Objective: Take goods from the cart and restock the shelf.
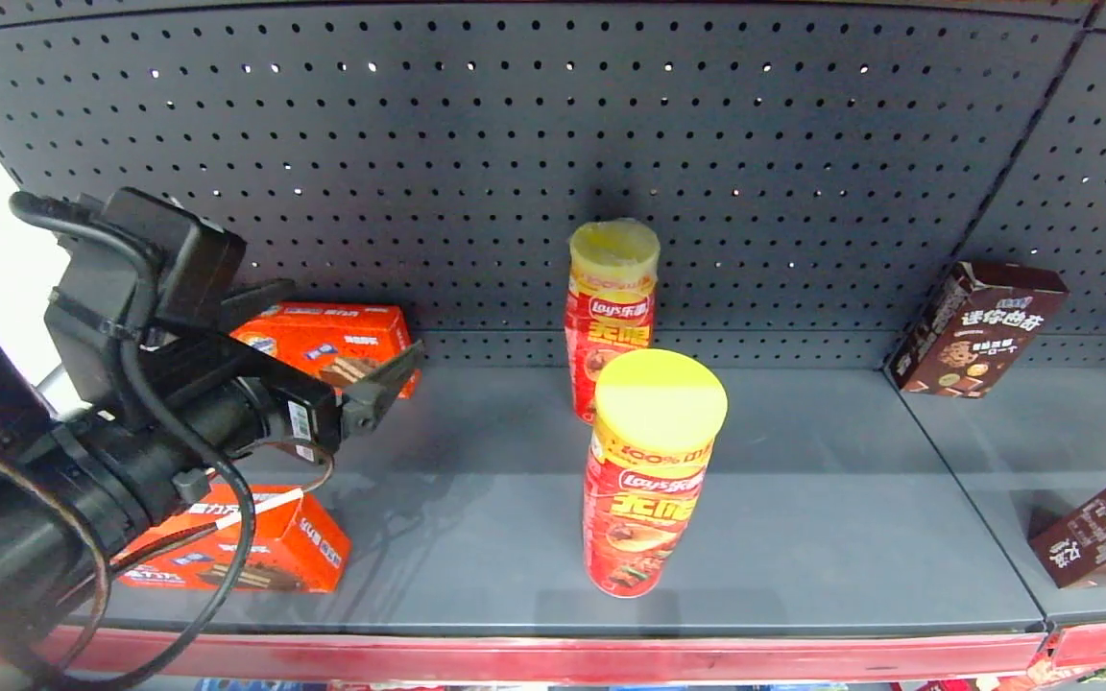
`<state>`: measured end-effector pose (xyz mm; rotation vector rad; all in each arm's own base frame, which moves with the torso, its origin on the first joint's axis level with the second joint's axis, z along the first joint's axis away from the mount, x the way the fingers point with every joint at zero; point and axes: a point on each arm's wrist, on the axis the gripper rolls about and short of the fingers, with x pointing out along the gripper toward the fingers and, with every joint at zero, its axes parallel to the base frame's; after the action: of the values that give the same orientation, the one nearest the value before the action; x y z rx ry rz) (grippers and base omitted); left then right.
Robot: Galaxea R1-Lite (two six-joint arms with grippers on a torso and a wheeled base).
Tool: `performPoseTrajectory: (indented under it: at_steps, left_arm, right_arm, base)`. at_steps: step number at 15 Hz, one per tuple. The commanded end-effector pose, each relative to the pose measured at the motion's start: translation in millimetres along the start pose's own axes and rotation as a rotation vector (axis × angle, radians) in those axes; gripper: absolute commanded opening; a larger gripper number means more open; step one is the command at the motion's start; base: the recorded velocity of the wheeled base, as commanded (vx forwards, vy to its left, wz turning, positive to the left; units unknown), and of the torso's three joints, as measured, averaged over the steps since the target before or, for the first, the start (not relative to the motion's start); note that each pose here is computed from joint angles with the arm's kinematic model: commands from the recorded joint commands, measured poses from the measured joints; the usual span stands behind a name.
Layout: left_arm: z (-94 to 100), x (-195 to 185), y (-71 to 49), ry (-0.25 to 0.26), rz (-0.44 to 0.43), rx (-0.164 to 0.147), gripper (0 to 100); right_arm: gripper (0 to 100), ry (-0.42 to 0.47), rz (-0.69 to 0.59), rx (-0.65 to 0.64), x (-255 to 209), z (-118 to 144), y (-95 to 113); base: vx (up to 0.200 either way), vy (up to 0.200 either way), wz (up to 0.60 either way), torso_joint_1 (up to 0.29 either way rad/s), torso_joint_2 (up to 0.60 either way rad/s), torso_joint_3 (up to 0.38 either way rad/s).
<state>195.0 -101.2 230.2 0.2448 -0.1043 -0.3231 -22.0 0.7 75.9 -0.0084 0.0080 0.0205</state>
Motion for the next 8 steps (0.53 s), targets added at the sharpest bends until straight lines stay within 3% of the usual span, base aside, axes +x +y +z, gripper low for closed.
performPoseTrajectory:
  at_steps: [1, 2, 3, 4, 6, 8]
  left_arm:
    - [1.5, -5.2, 2.5, -0.008, 0.017, -0.029, 100]
    - [0.4, -6.4, 2.3, -0.001, 0.025, -0.037, 100]
    - [-1.8, -7.3, 2.2, 0.011, 0.036, -0.053, 100]
    - [-1.6, -7.3, 2.2, 0.009, 0.036, -0.057, 100]
    - [-1.8, -6.2, 2.3, 0.008, 0.038, -0.064, 100]
    - [-5.0, -3.2, -0.1, 0.021, 0.027, -0.058, 100]
  right_arm:
    - [100, 0.001, -0.004, -0.001, 0.2, 0.2, 0.1]
    - [100, -0.016, -0.007, 0.003, -0.9, 2.9, 0.2]
    - [100, -0.085, -0.002, 0.08, -2.2, 81.4, -0.7]
    - [100, -0.008, 0.009, 0.102, 10.8, 89.8, -1.0]
    - [100, -0.006, 0.135, 0.067, 19.3, 116.8, 0.3]
    - [100, 0.081, 0.231, 0.03, 57.2, 157.3, 3.8]
  base:
    - [0.0, 0.0, 0.0, 0.0, 0.0, 0.0]
    - [0.0, 0.0, 0.0, 0.0, 0.0, 0.0]
    - [0.0, 0.0, 0.0, 0.0, 0.0, 0.0]
    - [0.0, 0.0, 0.0, 0.0, 0.0, 0.0]
    - [0.0, 0.0, 0.0, 0.0, 0.0, 0.0]
    - [0.0, 0.0, 0.0, 0.0, 0.0, 0.0]
